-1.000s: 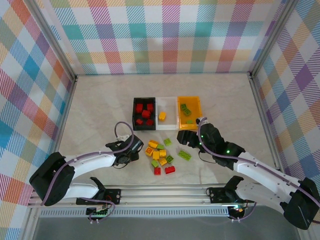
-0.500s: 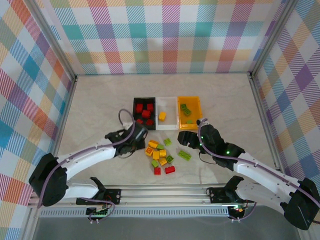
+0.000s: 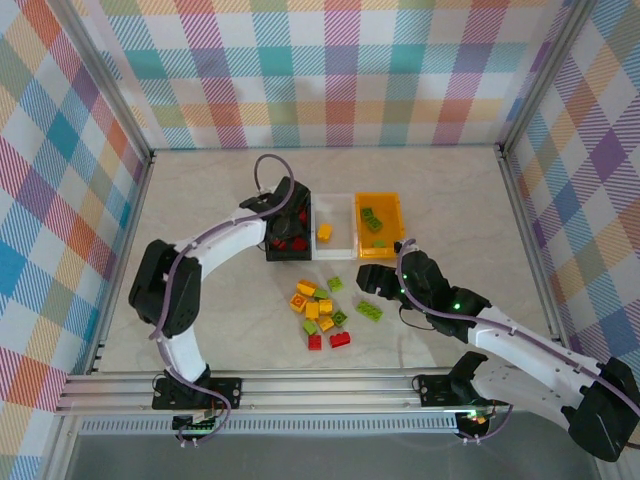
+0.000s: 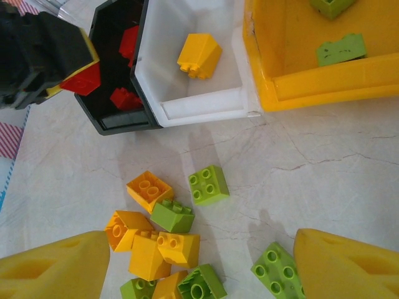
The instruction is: Sort the legos into containers by color
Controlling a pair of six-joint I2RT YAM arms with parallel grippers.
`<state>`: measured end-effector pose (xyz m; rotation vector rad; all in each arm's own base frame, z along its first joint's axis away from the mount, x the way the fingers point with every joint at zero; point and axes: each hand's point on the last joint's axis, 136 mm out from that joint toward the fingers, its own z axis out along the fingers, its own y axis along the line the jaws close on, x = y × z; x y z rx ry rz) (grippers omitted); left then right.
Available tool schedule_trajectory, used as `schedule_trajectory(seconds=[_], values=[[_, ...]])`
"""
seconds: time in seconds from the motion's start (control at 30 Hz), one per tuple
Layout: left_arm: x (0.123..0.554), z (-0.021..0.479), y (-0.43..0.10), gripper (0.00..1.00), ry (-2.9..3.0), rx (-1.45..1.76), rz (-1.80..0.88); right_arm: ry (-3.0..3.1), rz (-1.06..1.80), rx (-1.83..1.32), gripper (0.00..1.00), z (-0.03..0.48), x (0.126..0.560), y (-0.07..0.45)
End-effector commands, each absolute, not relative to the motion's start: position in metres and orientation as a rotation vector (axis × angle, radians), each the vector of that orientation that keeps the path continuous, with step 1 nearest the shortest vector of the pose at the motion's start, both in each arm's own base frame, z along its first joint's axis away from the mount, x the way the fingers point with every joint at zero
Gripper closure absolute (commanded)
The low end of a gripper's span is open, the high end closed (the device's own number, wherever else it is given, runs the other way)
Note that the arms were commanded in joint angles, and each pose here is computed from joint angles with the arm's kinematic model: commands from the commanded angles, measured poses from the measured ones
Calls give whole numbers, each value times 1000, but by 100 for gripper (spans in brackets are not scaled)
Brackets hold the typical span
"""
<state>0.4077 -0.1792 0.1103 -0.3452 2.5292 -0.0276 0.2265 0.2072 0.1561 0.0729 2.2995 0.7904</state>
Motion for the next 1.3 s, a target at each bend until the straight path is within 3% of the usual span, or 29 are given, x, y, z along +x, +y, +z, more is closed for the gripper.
schedule_trajectory(seconds=[0.0,0.27,0.43,0.53,0.83,1.13,1.27], values=[[420,115,-173,64,2536,-340,17,2321,795,74,20,151,220,205],[419,157,-193,30,2489,-320,-142,2384,765,84,18,136,212,200],[376,210,-214,9,2388,-232,-342,2467,707,93,18,115,204,193],[335,213,-223,0,2370,-178,-444,2537,643,74,19,99,199,190],[230,145,-187,0,2476,-232,-525,2759,283,-163,17,52,182,188],[206,143,-142,0,2433,-291,-451,2812,-33,-312,17,29,186,186],[205,144,-138,0,2435,-289,-429,2814,-161,-311,21,23,194,181]])
